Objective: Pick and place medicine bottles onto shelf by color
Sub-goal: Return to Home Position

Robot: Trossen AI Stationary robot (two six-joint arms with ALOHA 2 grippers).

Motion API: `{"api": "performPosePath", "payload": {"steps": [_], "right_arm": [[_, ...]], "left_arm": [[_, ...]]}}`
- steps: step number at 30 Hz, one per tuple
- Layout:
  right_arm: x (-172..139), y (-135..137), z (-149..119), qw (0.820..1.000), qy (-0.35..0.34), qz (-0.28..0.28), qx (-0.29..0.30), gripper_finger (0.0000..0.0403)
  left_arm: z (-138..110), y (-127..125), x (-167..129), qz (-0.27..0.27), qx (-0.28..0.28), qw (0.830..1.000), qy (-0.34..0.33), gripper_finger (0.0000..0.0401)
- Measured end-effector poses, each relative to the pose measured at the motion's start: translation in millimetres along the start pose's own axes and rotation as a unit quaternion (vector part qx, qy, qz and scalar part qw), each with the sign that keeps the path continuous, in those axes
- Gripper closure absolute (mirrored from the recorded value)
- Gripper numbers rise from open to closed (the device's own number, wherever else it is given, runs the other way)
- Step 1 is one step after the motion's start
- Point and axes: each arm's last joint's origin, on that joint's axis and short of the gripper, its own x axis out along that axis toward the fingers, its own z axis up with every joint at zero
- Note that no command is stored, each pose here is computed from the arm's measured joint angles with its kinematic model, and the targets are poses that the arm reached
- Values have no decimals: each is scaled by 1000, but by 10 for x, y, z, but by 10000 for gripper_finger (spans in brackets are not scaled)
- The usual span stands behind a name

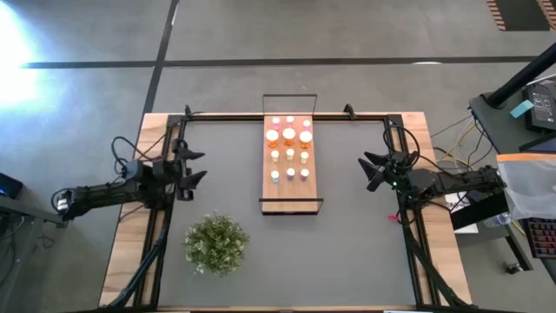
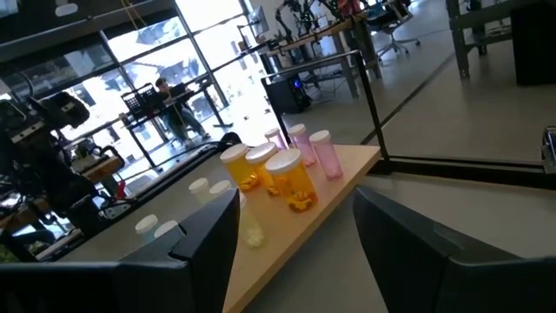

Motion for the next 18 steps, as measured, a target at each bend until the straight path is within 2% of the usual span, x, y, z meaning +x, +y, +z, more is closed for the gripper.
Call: {"api": "performPosePath", "payload": {"steps": [4, 7, 12, 18], "right_arm": [[0, 0, 0, 1000, 0, 0, 0, 186], [0, 0, 0, 1000, 0, 0, 0, 186], [0, 0, -1, 1000, 0, 0, 0, 186], [0, 0, -1, 1000, 0, 0, -1, 186]], "left_arm": [[70, 3, -40, 2, 3, 1000, -30, 166], [54, -2, -68, 1, 2, 1000, -18, 166], [-103, -22, -87, -8, -7, 998, 64, 166], [-316, -51, -141, -20, -19, 984, 177, 166]]}}
